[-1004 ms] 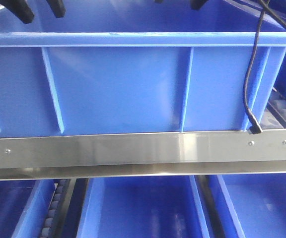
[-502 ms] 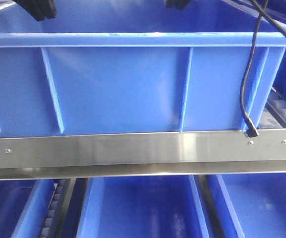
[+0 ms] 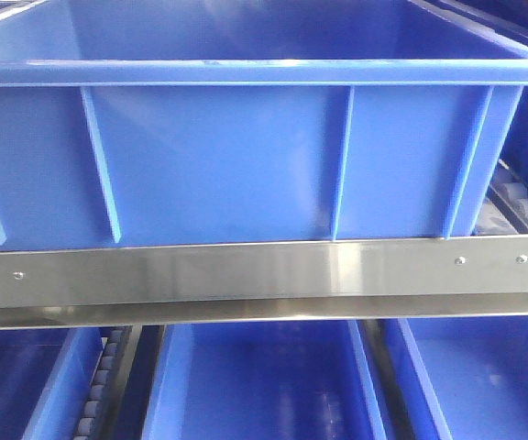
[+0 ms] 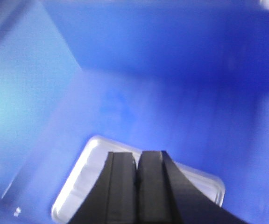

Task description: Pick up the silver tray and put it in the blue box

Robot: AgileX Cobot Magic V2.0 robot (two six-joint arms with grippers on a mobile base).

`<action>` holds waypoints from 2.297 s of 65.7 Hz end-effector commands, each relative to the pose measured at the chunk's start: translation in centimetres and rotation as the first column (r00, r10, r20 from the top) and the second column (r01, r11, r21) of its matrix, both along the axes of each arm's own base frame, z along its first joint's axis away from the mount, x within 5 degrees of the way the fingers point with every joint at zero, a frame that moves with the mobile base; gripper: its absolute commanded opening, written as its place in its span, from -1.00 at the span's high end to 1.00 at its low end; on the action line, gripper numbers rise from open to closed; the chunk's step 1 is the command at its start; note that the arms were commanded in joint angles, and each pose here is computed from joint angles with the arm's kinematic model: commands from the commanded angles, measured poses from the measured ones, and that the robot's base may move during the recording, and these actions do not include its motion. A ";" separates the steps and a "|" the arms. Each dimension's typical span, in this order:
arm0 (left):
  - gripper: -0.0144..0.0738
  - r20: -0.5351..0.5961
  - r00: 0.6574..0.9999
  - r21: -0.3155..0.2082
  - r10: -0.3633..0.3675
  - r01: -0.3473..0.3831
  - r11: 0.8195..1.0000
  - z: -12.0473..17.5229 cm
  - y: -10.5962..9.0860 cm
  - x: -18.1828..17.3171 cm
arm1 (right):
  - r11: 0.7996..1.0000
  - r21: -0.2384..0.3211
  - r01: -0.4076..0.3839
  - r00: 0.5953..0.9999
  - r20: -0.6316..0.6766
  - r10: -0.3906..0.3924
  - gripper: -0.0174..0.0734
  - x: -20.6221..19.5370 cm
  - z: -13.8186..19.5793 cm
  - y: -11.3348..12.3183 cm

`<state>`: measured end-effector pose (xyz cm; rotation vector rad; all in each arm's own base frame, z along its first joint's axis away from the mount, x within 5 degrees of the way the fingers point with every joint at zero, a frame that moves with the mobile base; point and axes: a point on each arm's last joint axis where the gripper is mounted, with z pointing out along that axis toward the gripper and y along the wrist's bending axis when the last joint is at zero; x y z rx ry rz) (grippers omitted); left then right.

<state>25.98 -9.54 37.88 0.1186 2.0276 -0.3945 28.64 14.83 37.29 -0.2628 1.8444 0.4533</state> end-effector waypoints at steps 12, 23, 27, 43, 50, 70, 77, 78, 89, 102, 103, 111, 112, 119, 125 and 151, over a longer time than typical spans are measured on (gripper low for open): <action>0.68 0.438 0.899 0.026 -0.023 0.012 1.000 -0.7 2.6 -6.7 | 0.994 -0.045 -0.095 0.929 0.355 0.105 0.50 -6.7 0.1 -2.7; 0.68 0.456 0.889 0.057 -0.040 0.015 0.998 -4.4 4.3 -11.4 | 0.992 -0.066 -0.103 0.934 0.336 0.119 0.50 -10.4 -2.8 -4.5; 0.68 0.472 0.881 0.049 -0.036 0.014 0.999 -5.5 4.9 -13.1 | 0.993 -0.065 -0.103 0.933 0.339 0.119 0.50 -11.8 -3.5 -5.3; 0.69 0.588 0.809 0.002 -0.010 0.011 1.000 -8.1 6.8 -18.4 | 0.995 -0.023 -0.098 0.895 0.436 0.098 0.50 -17.1 -4.6 -8.1; 0.69 0.638 0.770 -0.037 0.014 0.013 0.999 -8.2 7.4 -20.0 | 0.995 0.013 -0.096 0.854 0.514 0.075 0.50 -19.2 -3.8 -9.2; 0.69 0.683 0.730 -0.060 0.029 0.017 0.998 -7.8 7.7 -20.9 | 0.994 0.045 -0.099 0.812 0.581 0.054 0.50 -20.8 -2.9 -10.0; 0.69 0.683 0.730 -0.060 0.029 0.017 0.998 -7.8 7.7 -20.9 | 0.994 0.045 -0.099 0.812 0.581 0.054 0.50 -20.8 -2.9 -10.0; 0.69 0.683 0.730 -0.060 0.029 0.017 0.998 -7.8 7.7 -20.9 | 0.994 0.045 -0.099 0.812 0.581 0.054 0.50 -20.8 -2.9 -10.0; 0.69 0.683 0.730 -0.060 0.029 0.017 0.998 -7.8 7.7 -20.9 | 0.994 0.043 -0.099 0.816 0.576 0.056 0.50 -20.9 -3.4 -10.1; 0.69 0.683 0.730 -0.060 0.029 0.017 0.998 -7.8 7.7 -20.9 | 0.996 0.085 -0.020 0.841 0.541 -0.029 0.50 -21.9 -6.6 -11.4; 0.69 0.683 0.730 -0.060 0.029 0.017 0.998 -7.8 7.7 -20.9 | 0.994 0.105 0.001 0.848 0.527 -0.057 0.50 -22.0 -7.0 -11.7; 0.69 0.683 0.730 -0.060 0.029 0.017 0.998 -7.8 7.7 -20.9 | 0.969 0.189 0.158 0.865 0.446 -0.228 0.50 -22.3 -10.4 -13.1; 0.69 0.683 0.730 -0.060 0.029 0.017 0.998 -7.8 7.7 -20.9 | 0.966 0.190 0.176 0.861 0.446 -0.245 0.50 -22.4 -10.7 -13.2; 0.69 0.683 0.730 -0.060 0.029 0.017 0.998 -7.8 7.7 -20.9 | 0.955 0.152 0.254 0.847 0.441 -0.296 0.50 -22.5 -13.1 -13.7; 0.69 0.683 0.730 -0.060 0.029 0.017 0.998 -7.8 7.7 -20.9 | 0.949 0.113 0.295 0.836 0.451 -0.313 0.50 -22.6 -14.5 -14.0; 0.69 0.683 0.730 -0.060 0.029 0.017 0.998 -7.8 7.7 -20.9 | 0.935 0.130 0.331 0.815 0.460 -0.352 0.50 -23.3 -15.0 -14.3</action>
